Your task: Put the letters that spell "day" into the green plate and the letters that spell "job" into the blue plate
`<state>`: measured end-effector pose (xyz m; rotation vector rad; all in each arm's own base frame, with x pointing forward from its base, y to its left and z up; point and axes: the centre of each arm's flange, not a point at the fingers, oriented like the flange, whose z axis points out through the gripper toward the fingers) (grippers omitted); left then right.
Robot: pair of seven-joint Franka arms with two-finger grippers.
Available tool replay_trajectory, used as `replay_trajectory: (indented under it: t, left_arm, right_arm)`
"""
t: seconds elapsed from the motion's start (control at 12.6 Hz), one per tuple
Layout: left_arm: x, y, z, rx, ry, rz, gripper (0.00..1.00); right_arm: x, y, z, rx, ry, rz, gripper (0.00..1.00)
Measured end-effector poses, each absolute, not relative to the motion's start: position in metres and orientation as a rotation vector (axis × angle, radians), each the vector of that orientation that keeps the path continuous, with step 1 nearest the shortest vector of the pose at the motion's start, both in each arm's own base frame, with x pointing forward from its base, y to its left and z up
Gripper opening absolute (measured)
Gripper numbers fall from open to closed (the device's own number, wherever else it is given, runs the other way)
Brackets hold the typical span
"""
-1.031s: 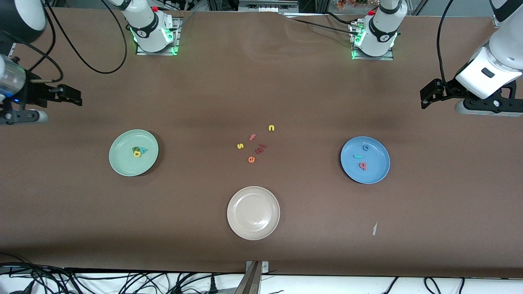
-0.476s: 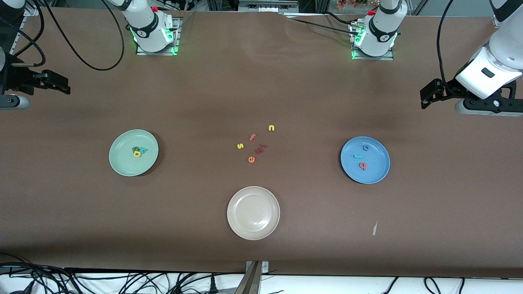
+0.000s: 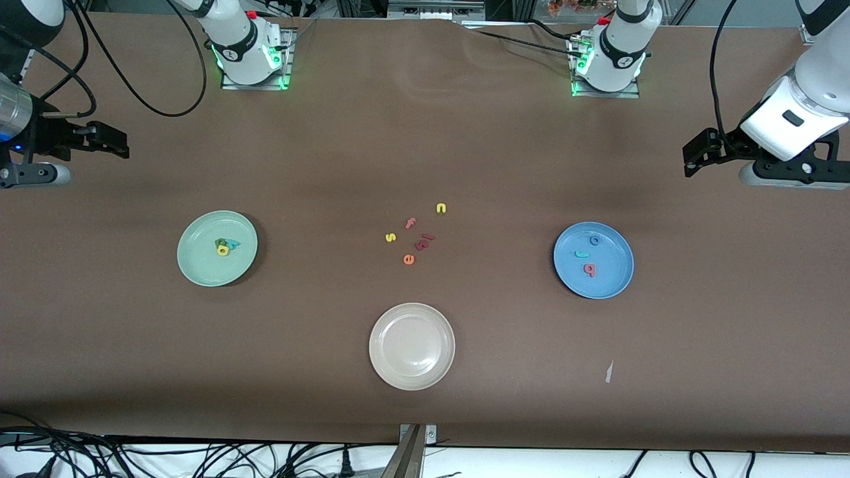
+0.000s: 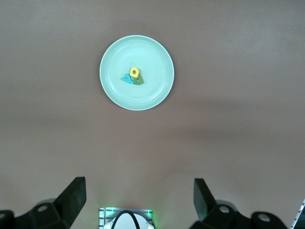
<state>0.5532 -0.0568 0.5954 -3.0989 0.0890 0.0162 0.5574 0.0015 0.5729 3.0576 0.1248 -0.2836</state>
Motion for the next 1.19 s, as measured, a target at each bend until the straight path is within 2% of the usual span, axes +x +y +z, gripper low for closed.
replay_trajectory:
  t: [1.19]
  left_arm:
    - [0.5532,-0.0567,0.5954,-3.099,0.089,0.016,1.0]
  right_arm:
    - [0.5594,-0.0013,0.5746,3.079,0.092,-0.258,1.0]
